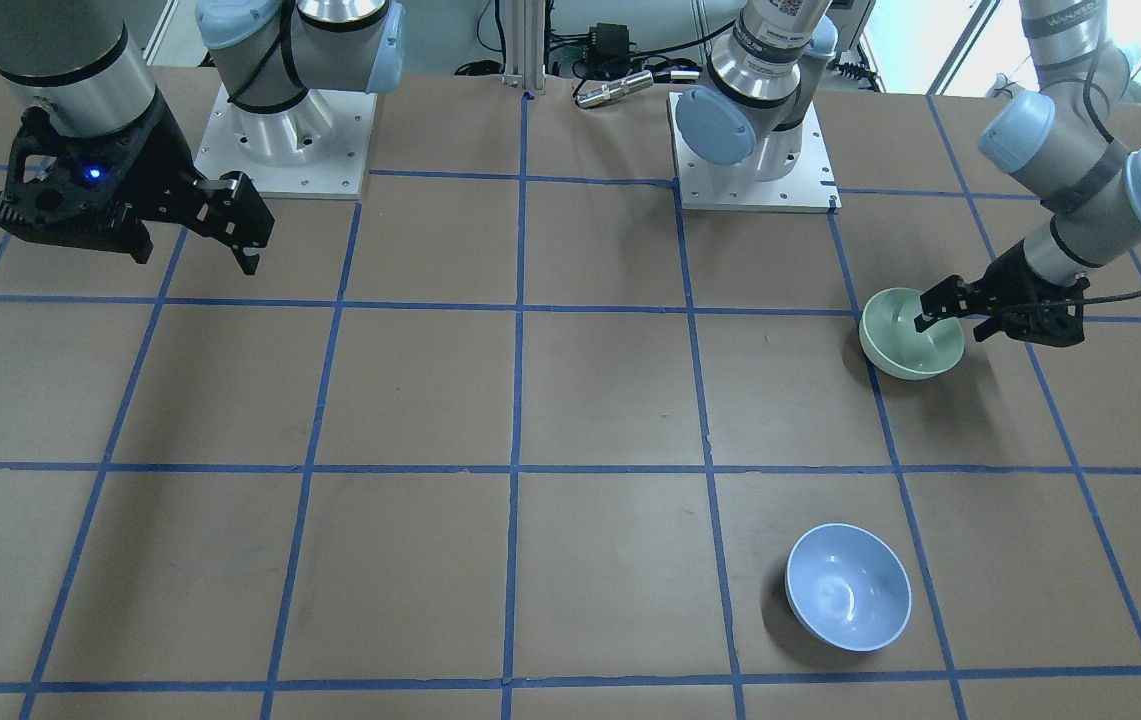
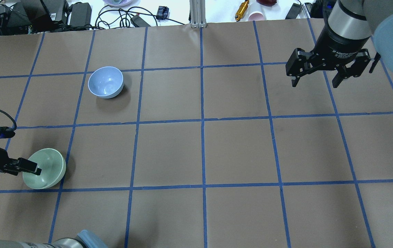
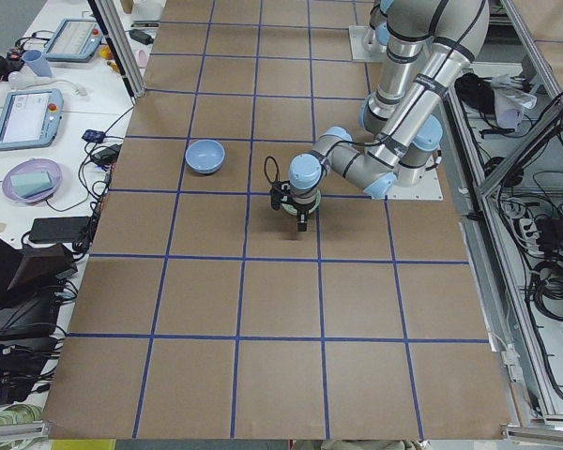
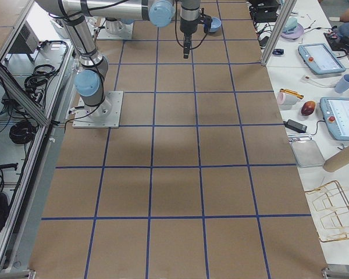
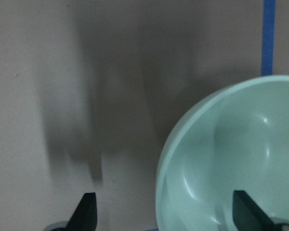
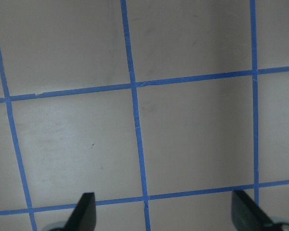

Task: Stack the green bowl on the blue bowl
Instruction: 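Lower the left gripper onto the pale green bowl rim and close, then lift the pale green bowl with the left gripper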

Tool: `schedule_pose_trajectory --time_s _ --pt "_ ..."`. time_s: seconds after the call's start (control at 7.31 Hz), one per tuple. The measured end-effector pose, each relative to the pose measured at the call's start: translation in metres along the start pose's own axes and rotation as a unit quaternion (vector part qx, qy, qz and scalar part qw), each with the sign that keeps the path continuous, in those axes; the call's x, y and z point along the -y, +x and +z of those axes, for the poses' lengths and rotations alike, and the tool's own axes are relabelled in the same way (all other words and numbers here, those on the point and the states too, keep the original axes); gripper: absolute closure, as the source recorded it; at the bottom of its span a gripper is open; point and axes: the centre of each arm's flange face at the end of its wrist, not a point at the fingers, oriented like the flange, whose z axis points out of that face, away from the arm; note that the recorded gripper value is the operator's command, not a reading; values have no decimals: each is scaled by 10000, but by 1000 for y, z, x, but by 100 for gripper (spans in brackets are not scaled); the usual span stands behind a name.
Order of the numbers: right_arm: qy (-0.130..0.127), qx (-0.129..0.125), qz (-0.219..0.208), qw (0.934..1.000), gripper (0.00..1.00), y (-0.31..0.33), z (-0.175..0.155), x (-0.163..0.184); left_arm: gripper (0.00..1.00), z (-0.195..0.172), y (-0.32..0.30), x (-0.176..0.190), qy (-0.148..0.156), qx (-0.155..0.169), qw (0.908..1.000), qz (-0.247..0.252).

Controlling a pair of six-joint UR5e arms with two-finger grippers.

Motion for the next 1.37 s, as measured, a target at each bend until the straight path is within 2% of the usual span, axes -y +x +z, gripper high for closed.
schedule_pose_trajectory --time_s 0.27,0.68,0.96,1.23,1.37 --pt "0 3 0 10000 0 0 0 0 7 5 -2 1 -20 -46 10000 9" --pt "0 0 0 10000 0 0 0 0 28 11 -2 2 -50 -108 9999 5" --pt "0 0 0 10000 0 0 0 0 49 13 -2 3 -57 -125 9999 11" --pt "0 0 0 10000 0 0 0 0 81 14 -1 3 -56 -135 9999 16" --pt "0 0 0 10000 0 0 0 0 88 14 -1 4 -45 -143 9999 18"
